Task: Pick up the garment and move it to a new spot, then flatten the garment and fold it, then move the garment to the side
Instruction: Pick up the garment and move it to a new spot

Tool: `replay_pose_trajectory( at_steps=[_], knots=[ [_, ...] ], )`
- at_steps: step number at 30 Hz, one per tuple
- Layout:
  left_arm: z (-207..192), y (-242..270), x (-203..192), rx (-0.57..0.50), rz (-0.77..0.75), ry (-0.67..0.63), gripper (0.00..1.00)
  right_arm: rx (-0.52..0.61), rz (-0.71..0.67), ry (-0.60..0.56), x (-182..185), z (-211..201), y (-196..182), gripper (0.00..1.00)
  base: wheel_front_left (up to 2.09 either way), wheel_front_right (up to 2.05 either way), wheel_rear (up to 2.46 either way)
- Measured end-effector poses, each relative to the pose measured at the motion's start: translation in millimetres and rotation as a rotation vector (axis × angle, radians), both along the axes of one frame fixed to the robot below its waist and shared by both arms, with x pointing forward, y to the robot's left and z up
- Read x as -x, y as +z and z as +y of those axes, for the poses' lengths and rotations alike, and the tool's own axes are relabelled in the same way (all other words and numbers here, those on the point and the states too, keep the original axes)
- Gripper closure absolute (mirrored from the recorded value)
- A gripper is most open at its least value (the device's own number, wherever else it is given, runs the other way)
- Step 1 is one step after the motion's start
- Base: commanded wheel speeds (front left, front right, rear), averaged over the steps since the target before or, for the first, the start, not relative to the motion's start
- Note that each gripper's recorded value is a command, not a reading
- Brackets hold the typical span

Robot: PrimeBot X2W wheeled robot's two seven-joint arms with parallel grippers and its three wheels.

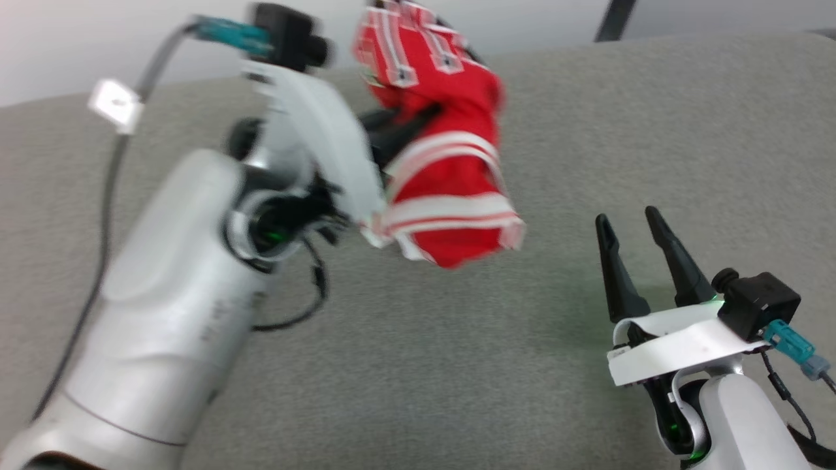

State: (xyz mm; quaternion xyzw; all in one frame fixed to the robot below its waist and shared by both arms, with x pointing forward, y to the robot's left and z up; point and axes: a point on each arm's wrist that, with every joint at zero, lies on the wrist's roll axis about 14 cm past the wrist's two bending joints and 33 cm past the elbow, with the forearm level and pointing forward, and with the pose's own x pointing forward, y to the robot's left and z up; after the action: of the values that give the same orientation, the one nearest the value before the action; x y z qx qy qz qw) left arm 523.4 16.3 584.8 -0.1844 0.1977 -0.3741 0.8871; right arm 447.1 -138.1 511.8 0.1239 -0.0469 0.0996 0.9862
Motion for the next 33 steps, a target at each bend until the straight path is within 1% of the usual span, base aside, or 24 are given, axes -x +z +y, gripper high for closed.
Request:
replay_pose_trajectory(
  at_steps=[4,7,9,12,15,18,20,24,25,26,27,28,33],
  knots=[
    [-54.6,-18.3,18.2,-0.038,0.033,-0.161,1.00,-0.005,0.000,-0.066,2.2,-21.8,0.4,0.00,0.00,0.00,0.00],
    [-74.3,-50.3,21.6,-0.095,0.108,-0.219,1.00,-0.010,0.009,-0.109,3.6,-35.8,-2.3,0.00,0.00,0.00,0.00],
    [-75.8,-74.5,16.5,-0.167,0.150,-0.232,1.00,-0.010,0.002,-0.136,1.7,-45.4,-0.4,0.00,0.00,0.00,0.00],
    [-72.8,-108.5,8.2,-0.242,0.228,-0.239,1.00,-0.012,0.004,-0.171,0.6,-57.8,-1.1,0.00,0.00,0.00,0.00],
    [-68.9,-135.5,-1.7,-0.317,0.277,-0.243,1.00,-0.008,0.025,-0.210,4.0,-71.3,-8.1,0.00,0.00,0.00,0.00],
    [-69.5,-163.8,-1.9,-0.394,0.330,-0.277,1.00,-0.009,0.047,-0.237,6.3,-80.8,-16.0,0.00,0.00,0.00,0.00],
    [-73.4,-177.0,-0.2,-0.429,0.352,-0.307,1.00,-0.018,0.062,-0.254,7.7,-86.3,-21.0,0.00,0.00,0.00,0.00],
    [-81.3,-189.4,-3.0,-0.460,0.356,-0.346,1.00,-0.016,0.082,-0.274,8.3,-93.6,-27.9,0.00,0.00,0.00,0.00],
    [-82.8,-191.4,-3.7,-0.469,0.349,-0.355,0.97,-0.017,0.084,-0.278,8.0,-94.9,-28.7,0.00,0.00,0.00,0.00],
    [-84.3,-193.2,-4.5,-0.472,0.345,-0.360,0.75,-0.015,0.086,-0.280,7.4,-95.7,-29.4,0.00,0.00,0.00,0.00],
    [-85.9,-194.2,-5.5,-0.467,0.343,-0.362,0.49,-0.013,0.086,-0.280,6.4,-96.1,-29.6,0.00,0.00,0.00,0.00],
    [-87.6,-194.0,-6.7,-0.461,0.335,-0.362,0.00,-0.011,0.085,-0.279,5.4,-96.2,-29.5,0.00,0.00,0.00,0.00],
    [-94.9,-182.7,-6.2,-0.399,0.304,-0.353,0.00,0.007,0.089,-0.261,2.5,-90.2,-32.0,0.00,0.00,0.00,0.00]
  ],
)
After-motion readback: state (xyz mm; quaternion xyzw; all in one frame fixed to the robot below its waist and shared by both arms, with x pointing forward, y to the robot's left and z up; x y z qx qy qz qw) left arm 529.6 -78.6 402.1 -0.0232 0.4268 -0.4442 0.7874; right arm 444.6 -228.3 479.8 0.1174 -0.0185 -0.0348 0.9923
